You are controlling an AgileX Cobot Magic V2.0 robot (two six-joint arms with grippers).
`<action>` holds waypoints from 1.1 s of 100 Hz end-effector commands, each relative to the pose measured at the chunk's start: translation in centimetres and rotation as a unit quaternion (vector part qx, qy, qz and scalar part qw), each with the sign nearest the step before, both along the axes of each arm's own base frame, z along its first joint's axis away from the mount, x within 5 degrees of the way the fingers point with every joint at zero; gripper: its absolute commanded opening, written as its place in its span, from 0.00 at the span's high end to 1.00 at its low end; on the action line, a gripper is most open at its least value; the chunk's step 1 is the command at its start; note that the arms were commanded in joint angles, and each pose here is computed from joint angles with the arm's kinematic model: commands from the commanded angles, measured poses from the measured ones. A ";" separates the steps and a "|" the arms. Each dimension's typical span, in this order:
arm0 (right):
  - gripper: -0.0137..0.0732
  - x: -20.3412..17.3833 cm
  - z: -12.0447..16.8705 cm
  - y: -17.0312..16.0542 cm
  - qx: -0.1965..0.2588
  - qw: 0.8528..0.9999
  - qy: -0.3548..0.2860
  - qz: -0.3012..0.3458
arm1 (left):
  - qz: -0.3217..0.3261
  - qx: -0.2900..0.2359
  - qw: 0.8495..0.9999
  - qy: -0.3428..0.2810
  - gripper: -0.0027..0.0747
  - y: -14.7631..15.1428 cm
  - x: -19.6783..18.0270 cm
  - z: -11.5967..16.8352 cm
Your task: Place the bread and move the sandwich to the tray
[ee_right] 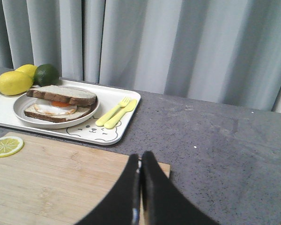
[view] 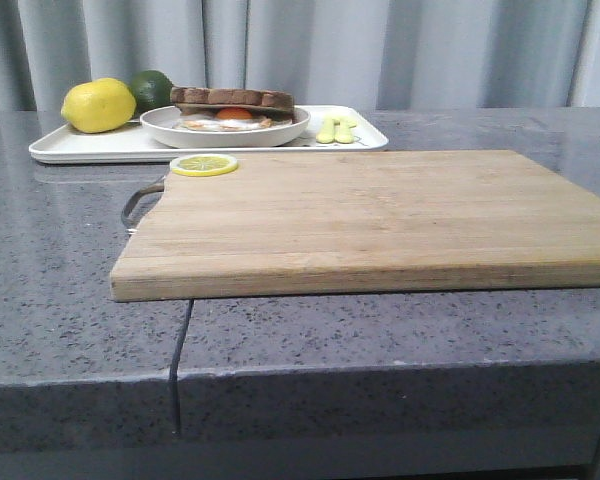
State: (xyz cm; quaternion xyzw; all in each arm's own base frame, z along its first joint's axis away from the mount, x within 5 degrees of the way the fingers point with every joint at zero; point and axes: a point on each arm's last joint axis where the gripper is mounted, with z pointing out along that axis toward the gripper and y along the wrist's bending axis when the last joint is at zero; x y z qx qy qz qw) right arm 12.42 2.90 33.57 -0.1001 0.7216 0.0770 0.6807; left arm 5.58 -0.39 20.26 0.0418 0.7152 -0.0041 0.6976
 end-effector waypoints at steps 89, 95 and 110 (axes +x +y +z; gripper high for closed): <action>0.92 -2.0 -2.9 -1.1 0.011 0.998 -0.051 -0.042 | 0.003 -0.007 0.999 -0.044 0.99 0.1 -0.2 0.4; 0.92 -2.7 -4.0 -1.2 0.012 0.997 -0.065 -0.040 | 0.003 -0.007 0.999 -0.044 0.99 0.1 -0.2 0.4; 0.92 -4.3 -7.3 -1.5 0.013 0.997 -0.068 -0.040 | 0.003 -0.007 0.999 -0.044 0.99 0.1 -0.2 0.4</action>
